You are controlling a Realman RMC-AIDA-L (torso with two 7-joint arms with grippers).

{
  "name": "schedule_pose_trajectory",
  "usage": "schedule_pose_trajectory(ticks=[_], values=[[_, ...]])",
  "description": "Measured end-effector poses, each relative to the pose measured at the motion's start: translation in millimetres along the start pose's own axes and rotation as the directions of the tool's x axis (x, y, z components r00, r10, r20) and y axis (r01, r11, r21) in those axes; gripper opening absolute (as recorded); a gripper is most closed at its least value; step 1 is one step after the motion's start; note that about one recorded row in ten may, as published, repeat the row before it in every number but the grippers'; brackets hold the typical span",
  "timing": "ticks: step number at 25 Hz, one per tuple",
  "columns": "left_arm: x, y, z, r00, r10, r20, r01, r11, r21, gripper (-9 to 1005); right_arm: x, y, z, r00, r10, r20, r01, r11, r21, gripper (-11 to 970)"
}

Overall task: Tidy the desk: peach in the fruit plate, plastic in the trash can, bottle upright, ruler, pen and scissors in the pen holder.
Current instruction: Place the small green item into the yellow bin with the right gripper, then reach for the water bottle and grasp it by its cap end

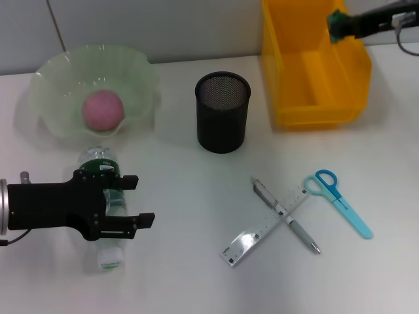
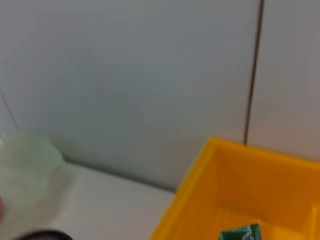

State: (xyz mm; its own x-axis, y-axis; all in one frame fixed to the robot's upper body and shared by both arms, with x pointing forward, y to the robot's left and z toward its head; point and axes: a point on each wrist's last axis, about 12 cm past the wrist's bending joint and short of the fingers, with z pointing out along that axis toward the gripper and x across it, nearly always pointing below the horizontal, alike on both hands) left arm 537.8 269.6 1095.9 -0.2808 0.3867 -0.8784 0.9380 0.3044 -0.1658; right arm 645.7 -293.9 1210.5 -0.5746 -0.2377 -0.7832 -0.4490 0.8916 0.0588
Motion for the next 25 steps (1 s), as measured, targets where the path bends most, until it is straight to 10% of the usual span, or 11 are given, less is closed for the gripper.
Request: schedule_pose_trajectory(ticks=[9,11,25], values=[[-0.1,0.1,0.7,1.000,-0.002,0.001,0.002,1.000,0.002,807,5.0,4.1,25.9,0.995,-0.032,-0.091,0.036,0.999,0.033,294],[-0.1,0.1,0.7,1.000,-0.002,0.001,0.002,1.000,0.003,807,4.9,4.8,25.9,0.996,-0.034,-0.088,0.037,0.999,0.034,481],[2.3,-1.3,-0.8,1.000,-0.010,0.000,0.010,1.000,0.005,805,7.3,6.9,26.1,0.995,-0.038,-0.093,0.041,0.999,0.029,782]])
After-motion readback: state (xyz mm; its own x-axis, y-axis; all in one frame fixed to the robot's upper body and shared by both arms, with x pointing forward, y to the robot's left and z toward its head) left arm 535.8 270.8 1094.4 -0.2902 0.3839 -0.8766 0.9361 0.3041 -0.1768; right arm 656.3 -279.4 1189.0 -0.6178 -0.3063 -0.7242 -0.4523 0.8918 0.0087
